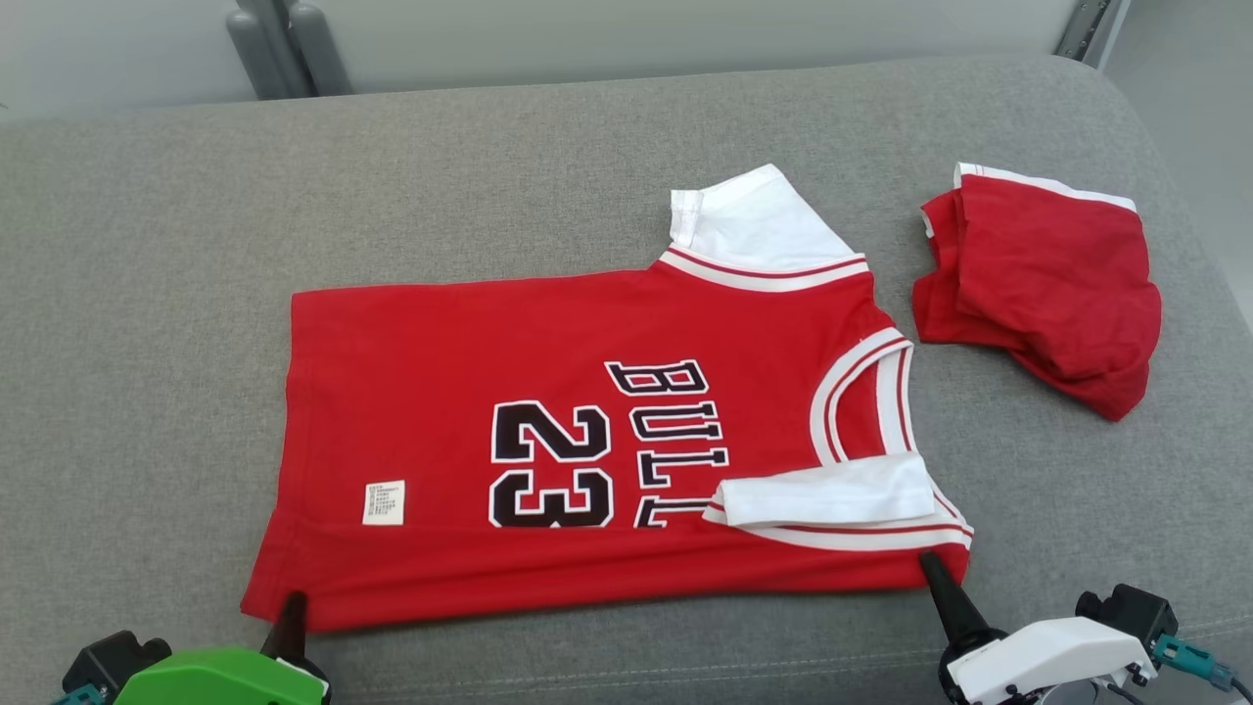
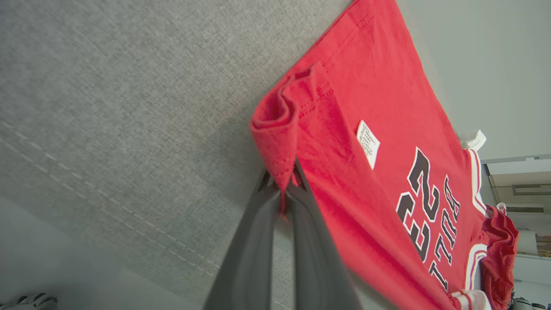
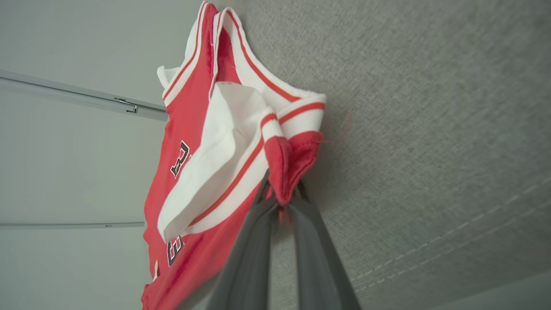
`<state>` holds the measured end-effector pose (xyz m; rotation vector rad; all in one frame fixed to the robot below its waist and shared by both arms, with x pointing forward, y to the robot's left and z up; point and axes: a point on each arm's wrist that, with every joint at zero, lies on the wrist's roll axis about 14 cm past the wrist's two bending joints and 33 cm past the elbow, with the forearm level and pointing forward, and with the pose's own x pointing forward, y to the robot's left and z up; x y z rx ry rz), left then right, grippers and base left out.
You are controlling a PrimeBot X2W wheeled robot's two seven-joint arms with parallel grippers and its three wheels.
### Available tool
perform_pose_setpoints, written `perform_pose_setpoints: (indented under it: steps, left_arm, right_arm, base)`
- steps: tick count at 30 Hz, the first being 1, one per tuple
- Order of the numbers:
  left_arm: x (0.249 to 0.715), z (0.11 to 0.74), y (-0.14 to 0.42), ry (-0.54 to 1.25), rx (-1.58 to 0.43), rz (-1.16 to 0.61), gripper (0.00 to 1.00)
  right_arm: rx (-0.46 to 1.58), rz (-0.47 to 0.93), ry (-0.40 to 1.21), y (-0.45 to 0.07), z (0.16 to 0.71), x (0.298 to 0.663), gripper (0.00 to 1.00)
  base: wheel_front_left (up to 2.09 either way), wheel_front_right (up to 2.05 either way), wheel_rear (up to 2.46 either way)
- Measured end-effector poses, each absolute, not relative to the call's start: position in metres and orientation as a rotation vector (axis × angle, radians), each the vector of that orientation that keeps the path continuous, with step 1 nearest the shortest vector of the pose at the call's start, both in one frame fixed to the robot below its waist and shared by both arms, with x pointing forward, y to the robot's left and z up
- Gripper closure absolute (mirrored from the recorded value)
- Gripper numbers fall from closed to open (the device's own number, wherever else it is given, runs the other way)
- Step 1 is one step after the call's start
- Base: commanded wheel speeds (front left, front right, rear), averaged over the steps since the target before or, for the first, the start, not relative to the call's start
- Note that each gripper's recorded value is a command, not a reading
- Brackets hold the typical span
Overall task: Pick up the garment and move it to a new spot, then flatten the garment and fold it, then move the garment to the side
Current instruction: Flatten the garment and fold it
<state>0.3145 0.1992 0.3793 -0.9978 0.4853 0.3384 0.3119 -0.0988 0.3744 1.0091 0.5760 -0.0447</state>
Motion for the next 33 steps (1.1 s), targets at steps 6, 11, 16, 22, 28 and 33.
perform_pose_setpoints:
  steps: [6, 11, 16, 22, 28, 33]
  left_arm:
    - [0.308, 0.377, 0.201, 0.492, -0.996, 0.355, 1.00]
    - [0.303, 0.372, 0.197, 0.513, -0.991, 0.354, 1.00]
    - [0.305, 0.370, 0.189, 0.536, -0.982, 0.332, 0.93]
    - [0.305, 0.368, 0.186, 0.547, -0.975, 0.327, 0.51]
    - [0.305, 0.371, 0.186, 0.538, -0.973, 0.319, 0.00]
    - [0.306, 0.372, 0.183, 0.542, -0.971, 0.314, 0.00]
  right_arm:
    - [1.009, -0.036, 0.605, -0.094, 0.373, 0.302, 1.00]
    - [1.008, -0.029, 0.625, -0.091, 0.372, 0.298, 1.00]
    - [0.996, -0.038, 0.634, -0.095, 0.370, 0.297, 0.91]
    - [0.993, -0.034, 0.627, -0.095, 0.372, 0.297, 0.35]
    - [0.992, -0.039, 0.616, -0.095, 0.376, 0.297, 0.00]
    - [0.997, -0.033, 0.602, -0.094, 0.380, 0.298, 0.00]
  base:
    - [0.00, 0.00, 0.00]
    - [0.00, 0.00, 0.00]
    - [0.00, 0.00, 0.00]
    - [0.00, 0.00, 0.00]
    - [0.00, 0.00, 0.00]
    - [0.00, 0.00, 0.00]
